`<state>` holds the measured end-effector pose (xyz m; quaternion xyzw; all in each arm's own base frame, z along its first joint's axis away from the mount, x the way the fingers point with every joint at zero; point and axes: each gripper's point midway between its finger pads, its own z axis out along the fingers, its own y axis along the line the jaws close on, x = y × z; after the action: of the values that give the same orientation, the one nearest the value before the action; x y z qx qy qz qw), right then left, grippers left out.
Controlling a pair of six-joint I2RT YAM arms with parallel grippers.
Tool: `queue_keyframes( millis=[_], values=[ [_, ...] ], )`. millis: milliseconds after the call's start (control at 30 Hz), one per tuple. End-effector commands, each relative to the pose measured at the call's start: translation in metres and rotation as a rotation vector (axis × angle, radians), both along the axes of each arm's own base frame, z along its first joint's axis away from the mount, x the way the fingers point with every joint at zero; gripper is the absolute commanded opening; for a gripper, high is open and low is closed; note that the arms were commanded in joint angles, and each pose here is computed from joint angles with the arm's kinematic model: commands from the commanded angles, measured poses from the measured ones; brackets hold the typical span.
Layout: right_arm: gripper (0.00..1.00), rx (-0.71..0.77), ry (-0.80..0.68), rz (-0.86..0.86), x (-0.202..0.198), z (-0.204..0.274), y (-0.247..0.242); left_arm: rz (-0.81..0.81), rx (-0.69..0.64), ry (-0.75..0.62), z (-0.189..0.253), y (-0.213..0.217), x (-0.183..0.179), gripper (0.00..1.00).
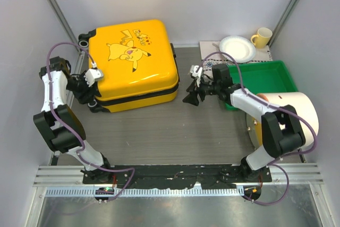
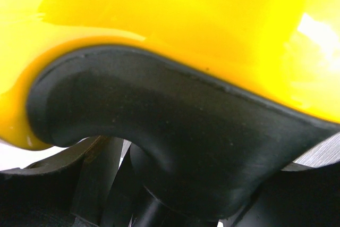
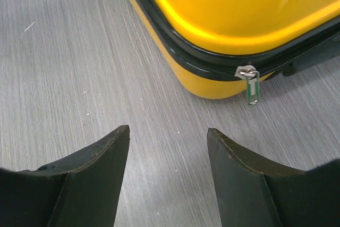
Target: Open, take out, and arrange the luggage
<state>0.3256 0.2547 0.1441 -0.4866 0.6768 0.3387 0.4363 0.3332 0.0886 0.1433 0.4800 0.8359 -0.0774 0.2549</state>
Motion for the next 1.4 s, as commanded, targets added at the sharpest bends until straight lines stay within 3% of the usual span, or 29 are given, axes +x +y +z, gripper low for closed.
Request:
queue_keyframes(
  millis=[0, 433, 700, 1367],
  values=[
    [0.67, 0.021, 0.043, 0.006, 0.022, -0.003, 0.004, 0.134, -0.035, -0.013, -0.011, 0.011, 0.024, 0.0],
    [0.71, 0.0, -0.074, 0.127, 0.067, 0.001, -0.002, 0.09, -0.025, -0.004, -0.013, 0.009, 0.018, 0.0],
    [0.72, -0.028, 0.031, 0.304, 0.061, -0.025, 0.009, 0.084, -0.022, -0.012, -0.011, 0.009, 0.019, 0.0],
    [0.66, 0.064, 0.129, 0.359, 0.069, -0.018, 0.031, 0.067, -0.006, -0.002, -0.018, 0.011, 0.017, 0.0]
  ],
)
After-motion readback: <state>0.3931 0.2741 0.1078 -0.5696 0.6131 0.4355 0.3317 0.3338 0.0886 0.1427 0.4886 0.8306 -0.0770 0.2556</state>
